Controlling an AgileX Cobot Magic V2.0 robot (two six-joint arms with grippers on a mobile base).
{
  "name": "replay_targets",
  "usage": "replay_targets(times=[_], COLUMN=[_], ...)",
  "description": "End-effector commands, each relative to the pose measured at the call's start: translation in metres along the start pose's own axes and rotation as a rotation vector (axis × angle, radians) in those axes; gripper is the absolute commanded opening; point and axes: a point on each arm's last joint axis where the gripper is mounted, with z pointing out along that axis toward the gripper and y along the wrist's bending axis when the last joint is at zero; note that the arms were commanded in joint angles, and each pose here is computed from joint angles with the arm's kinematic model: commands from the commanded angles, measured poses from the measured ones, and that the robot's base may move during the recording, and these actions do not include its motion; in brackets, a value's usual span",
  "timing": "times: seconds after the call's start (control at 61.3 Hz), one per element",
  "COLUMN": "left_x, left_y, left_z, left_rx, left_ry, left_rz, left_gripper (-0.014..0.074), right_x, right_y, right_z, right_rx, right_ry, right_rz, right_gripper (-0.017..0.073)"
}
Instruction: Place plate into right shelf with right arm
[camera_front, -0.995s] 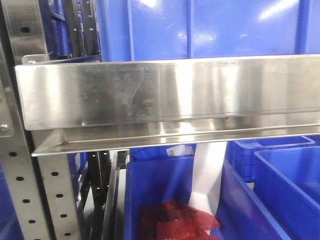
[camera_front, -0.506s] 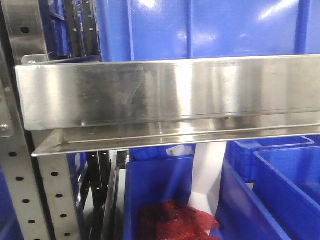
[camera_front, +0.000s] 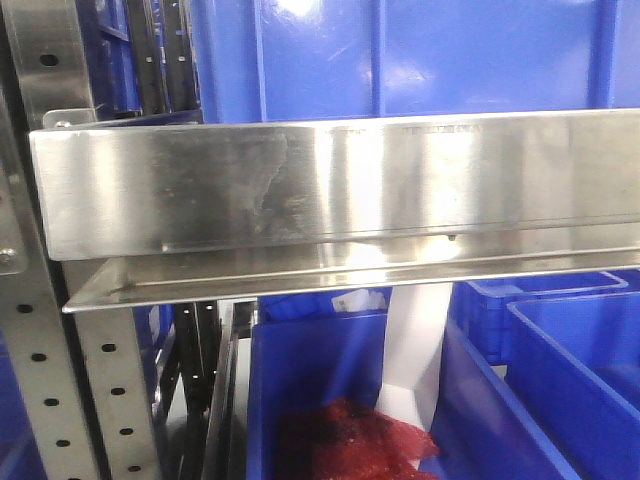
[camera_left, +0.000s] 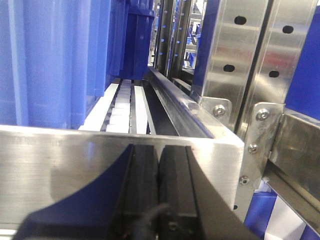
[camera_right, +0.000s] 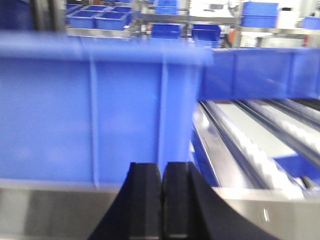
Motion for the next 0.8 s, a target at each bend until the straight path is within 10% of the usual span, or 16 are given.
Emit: replay_targets(times=[0.0,0.783], left_x=[-0.006,-0.006], left_y=[-0.001,-0.001], left_z=[-0.001,-0.001], left_rx=[0.008,0.008], left_ry=[-0.093,-0.093], left_rz=[-0.006,-0.006], left_gripper=[-0.0047,-0.0047], right_x=[0.001,0.055], right_y=[-0.001,-0.003], right_z=[-0.006,-0.012], right_rx=[0.014,0.018], right_ry=[-0.145,-0.132], right_rz=[-0.011,0.007], right_gripper=[0.0047,0.0047])
